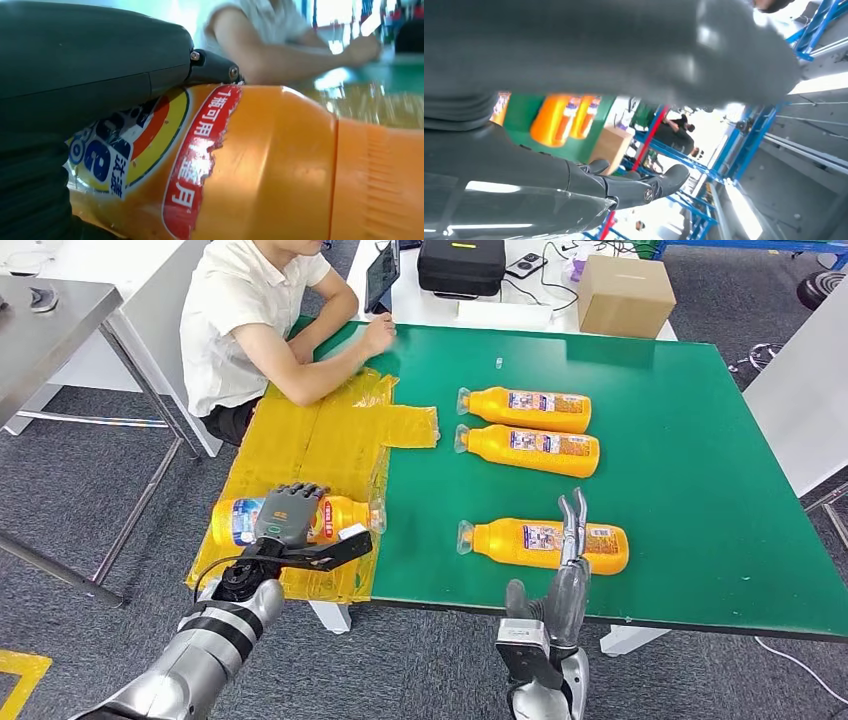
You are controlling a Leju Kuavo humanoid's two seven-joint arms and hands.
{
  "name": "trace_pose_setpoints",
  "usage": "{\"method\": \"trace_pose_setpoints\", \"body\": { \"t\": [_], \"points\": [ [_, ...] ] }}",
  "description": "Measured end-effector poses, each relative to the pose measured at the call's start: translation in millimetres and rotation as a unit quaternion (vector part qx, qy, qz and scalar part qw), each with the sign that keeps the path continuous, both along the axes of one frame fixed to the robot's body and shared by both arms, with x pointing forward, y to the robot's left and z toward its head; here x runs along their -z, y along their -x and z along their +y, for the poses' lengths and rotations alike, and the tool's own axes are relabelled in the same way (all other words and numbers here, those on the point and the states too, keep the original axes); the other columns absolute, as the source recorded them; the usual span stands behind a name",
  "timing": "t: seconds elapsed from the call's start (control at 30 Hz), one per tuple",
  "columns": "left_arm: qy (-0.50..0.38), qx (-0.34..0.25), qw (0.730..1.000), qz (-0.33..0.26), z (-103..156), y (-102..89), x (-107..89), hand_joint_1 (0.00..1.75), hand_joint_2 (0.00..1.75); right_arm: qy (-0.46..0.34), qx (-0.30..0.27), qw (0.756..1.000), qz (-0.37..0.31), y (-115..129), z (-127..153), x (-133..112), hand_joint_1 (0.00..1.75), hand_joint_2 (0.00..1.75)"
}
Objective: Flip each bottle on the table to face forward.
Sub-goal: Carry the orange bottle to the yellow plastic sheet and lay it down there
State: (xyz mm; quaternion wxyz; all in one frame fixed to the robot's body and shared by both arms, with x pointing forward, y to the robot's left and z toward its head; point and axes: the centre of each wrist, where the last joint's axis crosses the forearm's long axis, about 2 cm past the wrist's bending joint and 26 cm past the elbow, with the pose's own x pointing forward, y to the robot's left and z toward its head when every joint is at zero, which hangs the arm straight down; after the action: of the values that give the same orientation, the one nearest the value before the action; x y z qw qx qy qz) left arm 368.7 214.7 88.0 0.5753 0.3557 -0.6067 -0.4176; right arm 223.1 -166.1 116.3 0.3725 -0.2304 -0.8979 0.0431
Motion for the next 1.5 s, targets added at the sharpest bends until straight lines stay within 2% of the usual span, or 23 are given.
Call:
{"method": "trace_pose_setpoints", "body": {
  "t": [0.2,0.33,0.5,0.8,1.17,1.23,1.33,1.47,1.5],
  "points": [
    [0.066,0.053,0.994,0.066,2.0,-11.4,-4.6,0.00,1.75,-0.007,-0.024,1.000,0.010,-1.2,7.2,4.9,0.00,1.75],
    [0.131,0.088,0.983,0.092,3.5,-14.6,-6.0,0.00,1.75,-0.012,-0.034,0.999,0.016,-1.8,9.1,7.5,0.00,0.00],
    [0.261,0.159,0.941,0.145,0.9,-15.1,-10.0,0.00,1.75,-0.028,-0.047,0.998,0.027,-1.8,11.2,10.6,0.00,0.00],
    [0.300,0.196,0.922,0.144,-7.9,-6.8,-12.5,0.00,1.75,-0.014,-0.056,0.998,0.030,-1.1,10.6,14.7,0.00,0.00],
    [0.306,0.245,0.916,0.082,-31.7,13.3,-25.2,0.00,1.75,0.003,-0.057,0.998,0.029,0.1,7.9,17.3,0.00,0.00],
    [0.304,0.236,0.922,0.044,-36.3,18.3,-28.9,0.00,1.75,0.040,-0.056,0.997,0.019,1.5,6.7,18.2,0.00,0.00],
    [0.310,0.219,0.925,-0.030,-51.1,31.7,-39.2,0.00,1.75,0.137,-0.050,0.989,0.001,4.0,0.1,23.5,0.00,0.00],
    [0.327,0.223,0.916,-0.072,-68.5,48.4,-50.6,0.00,1.75,0.189,-0.037,0.981,0.006,5.1,-10.1,31.3,0.00,1.75],
    [0.330,0.221,0.914,-0.086,-70.8,51.7,-52.3,0.00,1.75,0.211,-0.032,0.977,0.006,5.1,-13.0,32.5,0.00,1.75]
  ]
}}
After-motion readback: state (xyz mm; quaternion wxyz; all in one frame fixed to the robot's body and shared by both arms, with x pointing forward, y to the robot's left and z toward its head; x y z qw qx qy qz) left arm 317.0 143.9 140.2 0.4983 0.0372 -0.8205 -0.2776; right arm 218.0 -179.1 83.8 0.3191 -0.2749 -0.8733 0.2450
